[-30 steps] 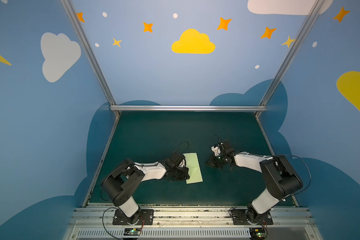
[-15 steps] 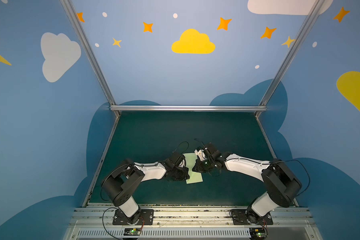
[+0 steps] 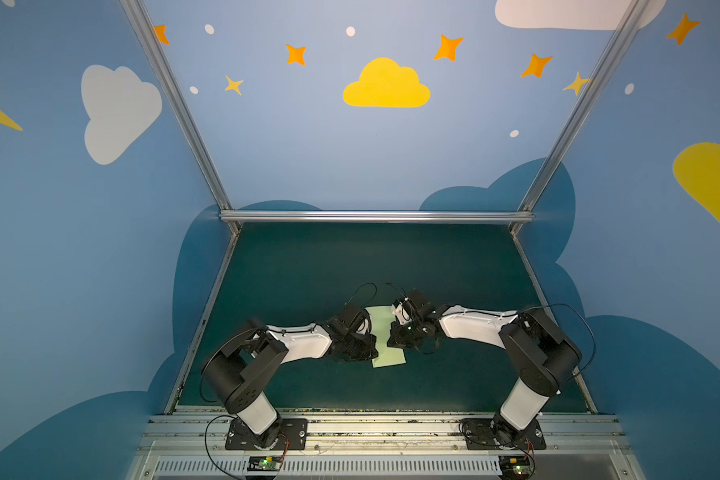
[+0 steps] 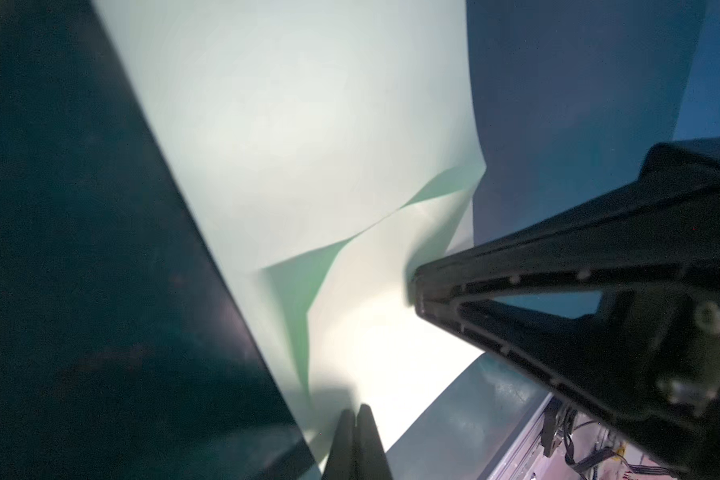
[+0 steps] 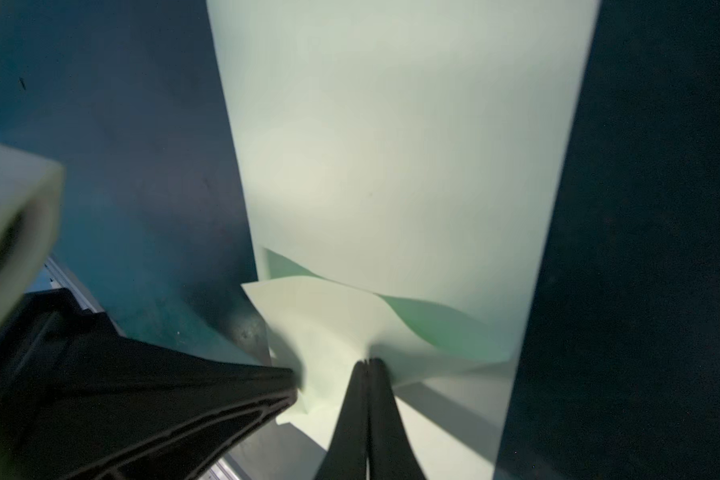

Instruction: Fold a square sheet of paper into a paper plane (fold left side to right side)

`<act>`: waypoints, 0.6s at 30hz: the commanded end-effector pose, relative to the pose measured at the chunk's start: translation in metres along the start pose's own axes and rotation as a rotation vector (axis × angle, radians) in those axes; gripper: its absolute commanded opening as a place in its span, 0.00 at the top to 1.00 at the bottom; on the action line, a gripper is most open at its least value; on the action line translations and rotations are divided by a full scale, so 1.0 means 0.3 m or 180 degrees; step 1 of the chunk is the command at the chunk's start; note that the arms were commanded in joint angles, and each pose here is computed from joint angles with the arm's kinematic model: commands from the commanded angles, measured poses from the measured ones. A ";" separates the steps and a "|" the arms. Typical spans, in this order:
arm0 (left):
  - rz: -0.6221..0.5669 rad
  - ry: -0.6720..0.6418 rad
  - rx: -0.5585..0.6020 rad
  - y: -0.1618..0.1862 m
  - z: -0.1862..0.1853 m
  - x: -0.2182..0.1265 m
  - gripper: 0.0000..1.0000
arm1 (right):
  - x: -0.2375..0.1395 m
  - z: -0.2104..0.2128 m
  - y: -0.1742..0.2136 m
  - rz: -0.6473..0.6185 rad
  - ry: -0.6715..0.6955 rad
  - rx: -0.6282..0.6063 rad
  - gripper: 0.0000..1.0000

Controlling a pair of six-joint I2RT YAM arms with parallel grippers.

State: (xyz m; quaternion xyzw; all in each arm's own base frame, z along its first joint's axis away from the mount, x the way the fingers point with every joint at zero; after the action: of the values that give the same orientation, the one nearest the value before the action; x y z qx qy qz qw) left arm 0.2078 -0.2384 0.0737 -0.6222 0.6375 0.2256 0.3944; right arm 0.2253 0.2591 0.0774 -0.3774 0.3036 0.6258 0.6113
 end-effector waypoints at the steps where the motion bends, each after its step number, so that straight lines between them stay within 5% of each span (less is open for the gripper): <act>1: -0.0050 -0.0012 0.0090 -0.033 -0.034 -0.060 0.97 | 0.029 -0.061 0.019 0.0061 0.0168 0.0108 1.00; 18: 0.0068 0.0157 0.0154 -0.077 -0.092 0.002 0.97 | 0.040 -0.086 0.036 0.0084 0.0175 0.0235 1.00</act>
State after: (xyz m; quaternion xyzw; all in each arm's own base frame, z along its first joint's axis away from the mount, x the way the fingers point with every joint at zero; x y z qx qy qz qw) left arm 0.2262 -0.2619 0.1007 -0.6162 0.6544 0.1957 0.3921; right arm 0.2248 0.2573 0.0743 -0.3543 0.3032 0.6300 0.6210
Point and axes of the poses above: each gripper's point midway between its finger pads, its own x axis out along the fingers, its own z axis along the line the jaws close on, y = z × x, the point moved 7 cm from there along -x, back along the fingers, and after that the axes turned 5 degrees about x, right-handed, at the moved point
